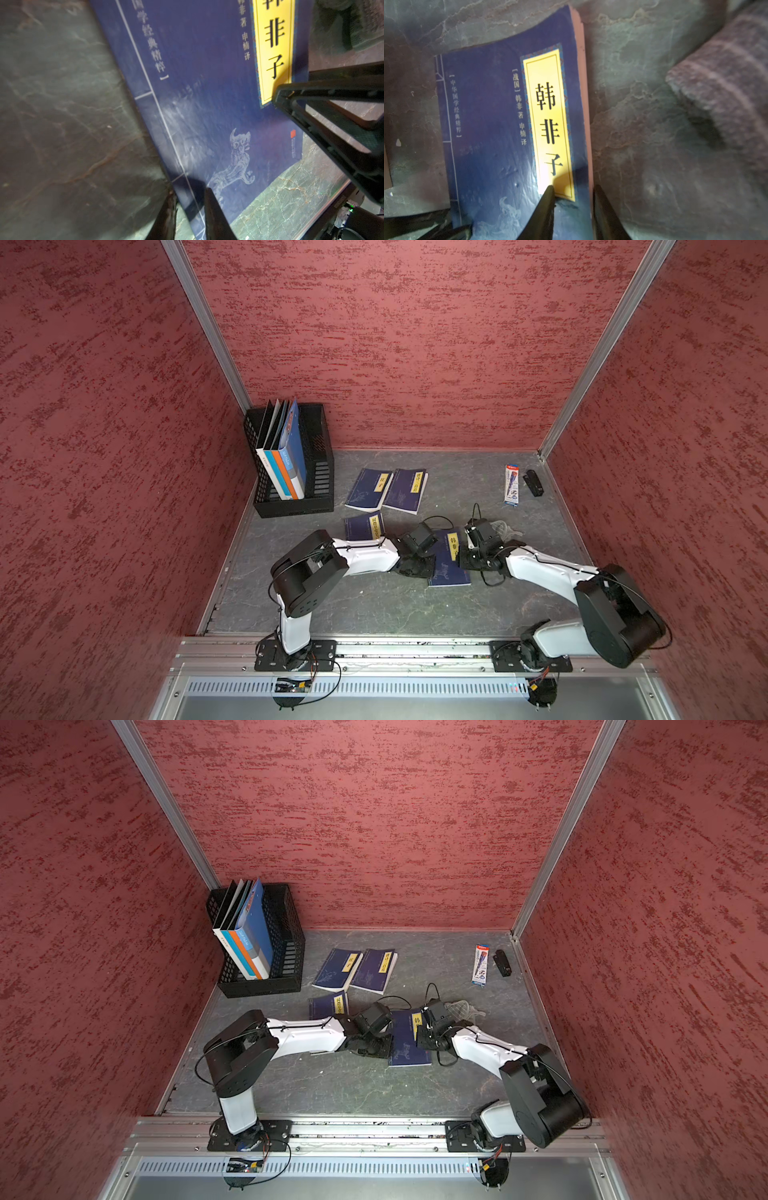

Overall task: Wipe the cover of the book
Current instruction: Move the book to the center of the board, then pick up the cleaning item at the center of the board.

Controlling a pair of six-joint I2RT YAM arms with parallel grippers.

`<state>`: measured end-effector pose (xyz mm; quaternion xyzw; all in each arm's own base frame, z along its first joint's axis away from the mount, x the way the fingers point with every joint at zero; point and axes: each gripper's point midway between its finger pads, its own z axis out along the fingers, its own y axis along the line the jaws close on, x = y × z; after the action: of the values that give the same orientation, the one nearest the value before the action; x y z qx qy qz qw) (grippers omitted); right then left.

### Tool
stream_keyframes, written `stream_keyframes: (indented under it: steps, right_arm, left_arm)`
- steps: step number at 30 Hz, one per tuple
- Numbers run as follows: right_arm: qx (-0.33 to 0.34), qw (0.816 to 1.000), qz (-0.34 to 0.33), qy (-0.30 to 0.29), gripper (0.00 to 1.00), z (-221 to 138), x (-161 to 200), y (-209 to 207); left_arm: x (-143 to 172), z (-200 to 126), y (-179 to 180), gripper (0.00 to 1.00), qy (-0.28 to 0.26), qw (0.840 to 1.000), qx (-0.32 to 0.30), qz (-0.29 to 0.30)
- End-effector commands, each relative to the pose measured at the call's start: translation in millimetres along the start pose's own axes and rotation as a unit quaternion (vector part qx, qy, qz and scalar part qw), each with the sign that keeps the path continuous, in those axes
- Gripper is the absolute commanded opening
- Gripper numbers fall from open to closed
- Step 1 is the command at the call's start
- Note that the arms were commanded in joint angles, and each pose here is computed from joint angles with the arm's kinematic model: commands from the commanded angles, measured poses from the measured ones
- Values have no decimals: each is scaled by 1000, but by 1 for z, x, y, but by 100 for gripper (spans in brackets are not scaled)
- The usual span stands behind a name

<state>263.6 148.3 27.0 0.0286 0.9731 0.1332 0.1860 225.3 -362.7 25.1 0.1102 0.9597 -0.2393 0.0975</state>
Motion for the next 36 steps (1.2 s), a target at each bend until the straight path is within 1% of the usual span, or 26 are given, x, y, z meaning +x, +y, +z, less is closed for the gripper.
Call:
stream_keyframes:
  steps: [1, 4, 6, 9, 16, 20, 22, 23, 26, 31, 36]
  right_arm:
    - [13, 1000, -12, -13, 33, -18, -14, 8]
    - [39, 998, -16, -43, 41, -35, -38, 8]
    - [55, 996, -17, -62, 49, -47, -55, 7]
    - [73, 993, -13, -88, 60, -60, -79, 1]
    - [128, 983, 21, -131, 79, -76, -125, -42]
    - [151, 978, 45, -139, 83, -73, -136, -69]
    - [165, 975, 57, -139, 84, -71, -137, -81]
    - [171, 975, 63, -128, 85, -62, -134, -88]
    - [173, 974, 81, -118, 85, -48, -128, -104]
    - [170, 975, 102, -102, 87, -31, -115, -121]
    - [164, 977, 113, -80, 88, -14, -99, -132]
  left_arm:
    - [-7, -11, 4, 36, -18, 1000, 1, -4]
    - [-7, -21, 5, 55, -22, 1000, -1, 4]
    - [-8, -30, 4, 63, -28, 1000, 2, 11]
    - [-11, -40, 2, 68, -36, 999, 4, 19]
    - [-26, -65, 10, 70, -58, 998, 18, 16]
    - [-33, -80, 26, 71, -68, 997, 20, 8]
    - [-35, -89, 32, 77, -75, 997, 21, 9]
    - [-37, -95, 35, 80, -82, 996, 19, 11]
    - [-42, -111, 44, 86, -98, 995, 15, 13]
    - [-51, -135, 60, 90, -118, 993, 12, 7]
    - [-55, -150, 77, 90, -132, 991, 9, -11]
